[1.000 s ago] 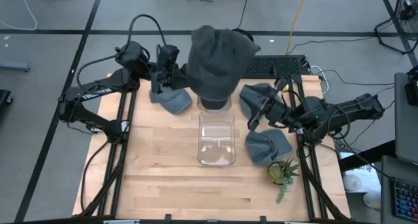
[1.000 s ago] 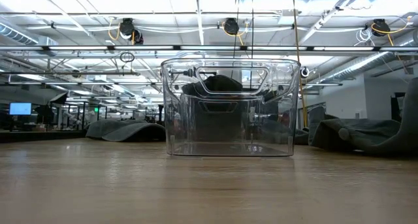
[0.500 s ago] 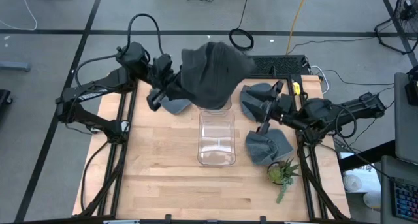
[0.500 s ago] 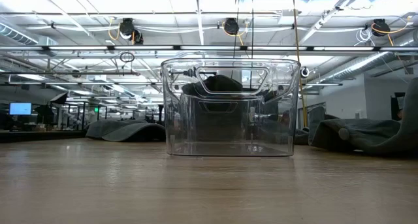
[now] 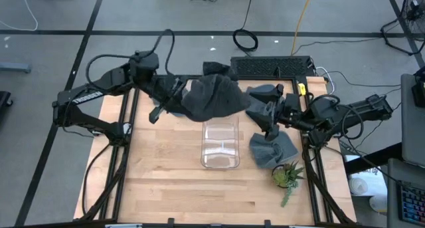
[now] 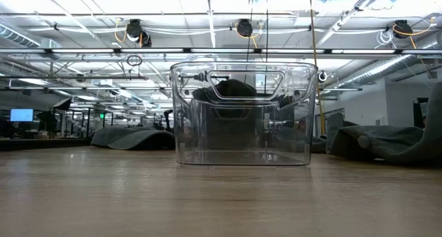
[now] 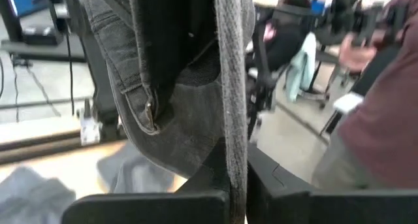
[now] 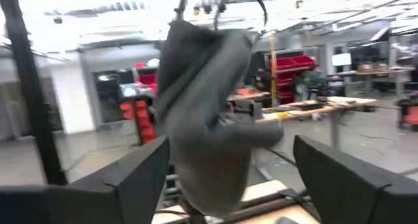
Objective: Pick & Place hat
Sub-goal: Put the black cap into the top transparent bin
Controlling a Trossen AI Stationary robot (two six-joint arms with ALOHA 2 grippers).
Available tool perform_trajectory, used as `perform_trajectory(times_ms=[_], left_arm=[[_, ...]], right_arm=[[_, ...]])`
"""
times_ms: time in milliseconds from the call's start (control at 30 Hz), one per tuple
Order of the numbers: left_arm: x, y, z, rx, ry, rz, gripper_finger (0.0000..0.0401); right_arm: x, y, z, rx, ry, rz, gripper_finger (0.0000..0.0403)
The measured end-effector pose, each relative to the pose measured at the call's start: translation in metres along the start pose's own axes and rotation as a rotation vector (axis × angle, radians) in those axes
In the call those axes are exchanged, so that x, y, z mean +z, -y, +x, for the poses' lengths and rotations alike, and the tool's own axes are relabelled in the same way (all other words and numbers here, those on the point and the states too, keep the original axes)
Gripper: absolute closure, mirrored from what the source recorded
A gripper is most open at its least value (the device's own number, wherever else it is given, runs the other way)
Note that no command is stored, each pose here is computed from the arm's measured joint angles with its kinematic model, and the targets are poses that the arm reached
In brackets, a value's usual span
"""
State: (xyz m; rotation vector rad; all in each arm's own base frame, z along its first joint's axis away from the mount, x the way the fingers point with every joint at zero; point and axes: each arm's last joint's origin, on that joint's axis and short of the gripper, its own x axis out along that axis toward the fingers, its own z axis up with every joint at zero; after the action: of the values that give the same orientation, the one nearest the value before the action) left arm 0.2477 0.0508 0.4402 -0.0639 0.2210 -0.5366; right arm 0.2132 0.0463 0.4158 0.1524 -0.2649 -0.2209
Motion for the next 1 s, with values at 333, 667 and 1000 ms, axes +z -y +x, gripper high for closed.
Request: perform_trajectory(times_ms=[333,667,1000], left_arm=[[-0.019,0.009,0.006,0.046,-0.182,-0.023,0.0393],[-0.021,0.016,0.02,0.075,-0.207,-0.075,0.0393],[-0.024,0.016,0.036,0.083,-0.23,-0.101,0.0393]], right_arm=[[0.006,0.01,-0.004,0.009,-0.007,0.114,0.0075],[-0.004,0.02,0.009,0.06,-0.062,0.198,0.0073],[-0.015,0.022,0.023,0.107,-0.095,0.245,0.0074]])
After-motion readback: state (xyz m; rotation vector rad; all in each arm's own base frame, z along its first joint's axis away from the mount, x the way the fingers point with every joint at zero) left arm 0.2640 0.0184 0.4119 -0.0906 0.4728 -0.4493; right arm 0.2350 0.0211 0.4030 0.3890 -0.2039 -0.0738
